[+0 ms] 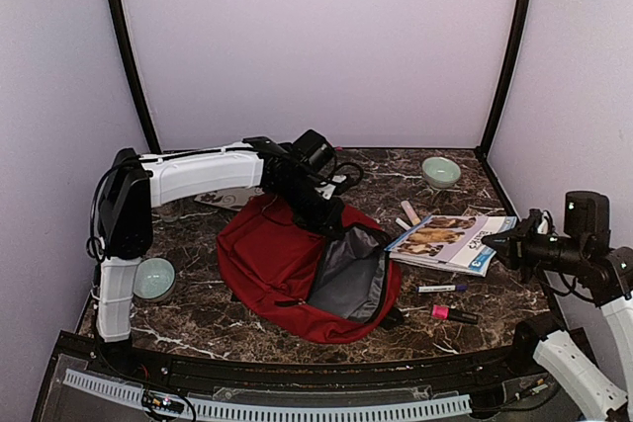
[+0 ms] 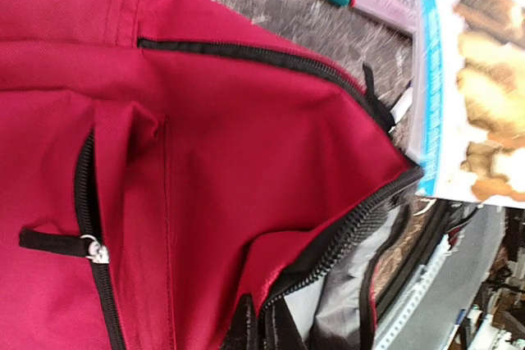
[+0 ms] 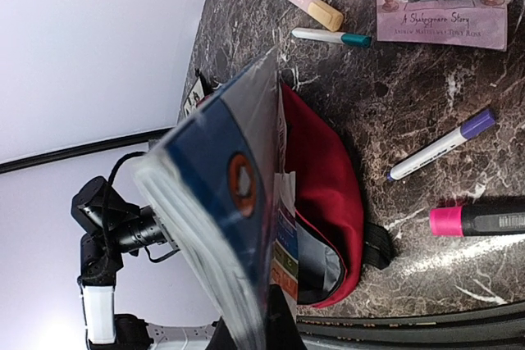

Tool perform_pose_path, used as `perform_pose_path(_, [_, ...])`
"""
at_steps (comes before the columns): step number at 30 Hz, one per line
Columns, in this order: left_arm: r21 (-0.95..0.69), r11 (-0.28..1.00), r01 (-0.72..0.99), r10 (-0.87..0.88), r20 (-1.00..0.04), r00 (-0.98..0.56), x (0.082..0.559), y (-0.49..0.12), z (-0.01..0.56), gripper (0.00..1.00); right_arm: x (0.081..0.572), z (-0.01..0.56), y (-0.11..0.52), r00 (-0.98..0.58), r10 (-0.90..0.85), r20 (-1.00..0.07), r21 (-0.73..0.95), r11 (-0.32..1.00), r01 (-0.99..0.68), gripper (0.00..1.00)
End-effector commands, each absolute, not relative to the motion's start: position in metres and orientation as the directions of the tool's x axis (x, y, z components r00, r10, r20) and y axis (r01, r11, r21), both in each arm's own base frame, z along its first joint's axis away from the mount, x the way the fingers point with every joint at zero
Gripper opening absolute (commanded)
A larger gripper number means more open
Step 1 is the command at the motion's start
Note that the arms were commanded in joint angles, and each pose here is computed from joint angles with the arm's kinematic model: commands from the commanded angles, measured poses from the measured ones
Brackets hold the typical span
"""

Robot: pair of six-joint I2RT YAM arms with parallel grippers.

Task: Pack the student bag
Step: Pick up the largest pocket of the bag from the student bag, then place the book in the largest pocket of the bag.

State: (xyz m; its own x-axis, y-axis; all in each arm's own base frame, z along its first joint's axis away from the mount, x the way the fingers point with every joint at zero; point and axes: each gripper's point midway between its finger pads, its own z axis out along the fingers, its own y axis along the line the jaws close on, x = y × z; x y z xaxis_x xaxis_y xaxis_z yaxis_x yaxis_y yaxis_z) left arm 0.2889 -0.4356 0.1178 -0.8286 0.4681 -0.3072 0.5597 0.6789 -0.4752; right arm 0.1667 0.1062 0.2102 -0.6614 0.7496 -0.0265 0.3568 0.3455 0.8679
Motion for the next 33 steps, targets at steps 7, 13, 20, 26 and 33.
perform_pose_path(7, [-0.586,0.578,0.567,0.377,-0.424,-0.823,0.298,-0.428,0.190,0.00,0.181,0.256,0.126,-0.714,0.700,0.026,0.909,0.280,0.308,0.00])
perform_pose_path(13, [-0.632,0.565,0.531,0.312,-0.433,-0.846,0.306,-0.426,0.208,0.00,0.196,0.291,0.140,-0.738,0.675,0.015,0.947,0.227,0.227,0.00])
perform_pose_path(20, [-0.656,0.572,0.493,0.263,-0.422,-0.867,0.320,-0.426,0.215,0.00,0.194,0.295,0.186,-0.818,0.575,-0.008,0.940,0.283,0.189,0.00])
perform_pose_path(26, [-0.657,0.601,0.455,0.217,-0.414,-0.884,0.330,-0.420,0.219,0.00,0.177,0.263,0.206,-0.858,0.513,0.003,0.900,0.373,0.226,0.00])
perform_pose_path(33, [-0.653,0.619,0.436,0.214,-0.395,-0.894,0.328,-0.416,0.214,0.00,0.161,0.262,0.234,-0.911,0.409,0.053,0.935,0.300,0.189,0.00])
